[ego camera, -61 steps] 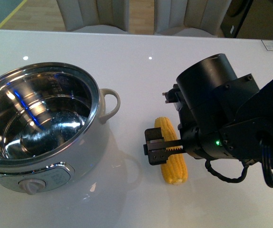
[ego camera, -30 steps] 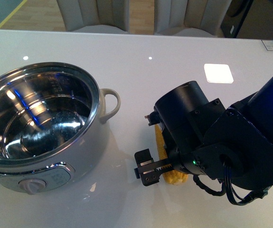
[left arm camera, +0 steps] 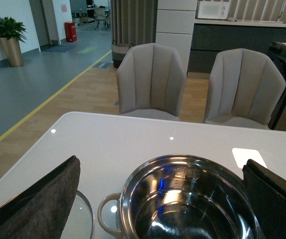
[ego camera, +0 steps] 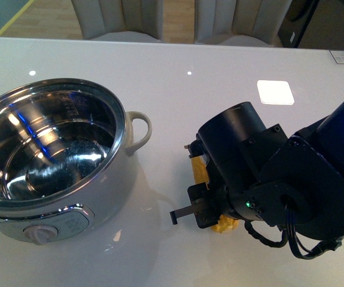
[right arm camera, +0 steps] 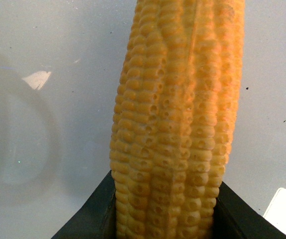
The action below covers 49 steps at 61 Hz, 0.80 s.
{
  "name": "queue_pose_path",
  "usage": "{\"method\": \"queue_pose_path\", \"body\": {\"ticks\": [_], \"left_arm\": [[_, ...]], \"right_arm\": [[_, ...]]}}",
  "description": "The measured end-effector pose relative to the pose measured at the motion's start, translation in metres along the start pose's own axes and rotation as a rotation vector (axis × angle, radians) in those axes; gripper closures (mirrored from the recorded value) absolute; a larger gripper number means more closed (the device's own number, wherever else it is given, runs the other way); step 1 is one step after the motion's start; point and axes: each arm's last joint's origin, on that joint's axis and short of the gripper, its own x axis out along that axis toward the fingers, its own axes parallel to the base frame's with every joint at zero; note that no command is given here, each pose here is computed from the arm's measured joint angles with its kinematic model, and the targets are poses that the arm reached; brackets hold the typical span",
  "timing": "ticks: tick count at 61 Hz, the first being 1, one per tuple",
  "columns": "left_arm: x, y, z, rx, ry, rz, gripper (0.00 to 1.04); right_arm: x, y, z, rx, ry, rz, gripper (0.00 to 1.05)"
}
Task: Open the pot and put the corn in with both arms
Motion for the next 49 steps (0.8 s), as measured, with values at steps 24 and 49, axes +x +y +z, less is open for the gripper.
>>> {"method": "queue_pose_path", "body": {"ticks": [24,49], "left_arm": [[0.000,0.000,0.000,0.000,0.000,0.000,0.07],[0.000,0.000,0.000,0.000,0.000,0.000,0.07]], "right_arm": [[-0.059,-0.028,0.061,0.259,-0.213,0.082,0.81],[-0.094,0.021,0.142,0.408,-0.305,0.353,0.82]]}}
